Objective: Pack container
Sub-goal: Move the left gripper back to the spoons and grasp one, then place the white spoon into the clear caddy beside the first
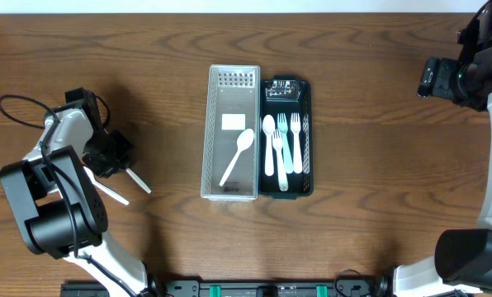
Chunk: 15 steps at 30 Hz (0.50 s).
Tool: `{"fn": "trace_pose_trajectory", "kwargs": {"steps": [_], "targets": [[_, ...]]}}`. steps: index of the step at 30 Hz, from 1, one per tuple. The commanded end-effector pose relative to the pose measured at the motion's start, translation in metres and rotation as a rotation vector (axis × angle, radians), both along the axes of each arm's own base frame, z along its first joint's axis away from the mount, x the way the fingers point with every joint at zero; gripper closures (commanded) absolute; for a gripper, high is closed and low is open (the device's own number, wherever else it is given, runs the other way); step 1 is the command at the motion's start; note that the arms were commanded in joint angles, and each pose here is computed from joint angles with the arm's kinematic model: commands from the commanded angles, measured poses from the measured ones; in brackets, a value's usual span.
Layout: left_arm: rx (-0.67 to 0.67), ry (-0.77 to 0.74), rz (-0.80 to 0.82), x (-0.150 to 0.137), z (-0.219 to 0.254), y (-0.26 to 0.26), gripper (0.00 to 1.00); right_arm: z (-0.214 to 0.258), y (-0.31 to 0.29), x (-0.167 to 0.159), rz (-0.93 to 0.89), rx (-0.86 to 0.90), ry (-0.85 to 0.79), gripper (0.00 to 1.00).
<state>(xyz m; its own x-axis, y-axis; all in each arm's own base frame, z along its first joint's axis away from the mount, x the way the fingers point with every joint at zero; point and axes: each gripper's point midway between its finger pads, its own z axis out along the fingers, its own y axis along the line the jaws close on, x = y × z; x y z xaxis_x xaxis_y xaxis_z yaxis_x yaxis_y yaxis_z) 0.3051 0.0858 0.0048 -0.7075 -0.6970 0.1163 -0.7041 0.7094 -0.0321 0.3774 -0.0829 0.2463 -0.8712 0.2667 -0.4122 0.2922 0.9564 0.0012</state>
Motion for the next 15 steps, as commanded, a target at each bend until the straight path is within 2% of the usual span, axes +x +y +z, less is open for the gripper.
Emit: {"fn": "trace_pose_trajectory", "kwargs": {"steps": [1, 5, 10, 15], "targets": [[0.012, -0.079, -0.069, 0.024, 0.033, -0.007, 0.94, 0.0, -0.004, -0.002, 0.005, -0.015, 0.003, 0.11], [0.04, -0.195, -0.205, 0.041, 0.092, -0.038, 0.94, 0.0, -0.004, -0.001, 0.005, -0.015, 0.002, 0.11], [0.057, -0.399, -0.406, 0.051, 0.16, -0.11, 0.94, 0.0, -0.004, -0.002, 0.005, -0.015, 0.004, 0.11], [0.1, -0.482, -0.605, 0.041, 0.181, -0.18, 0.94, 0.0, -0.004, -0.002, 0.005, -0.015, 0.004, 0.11]]}}
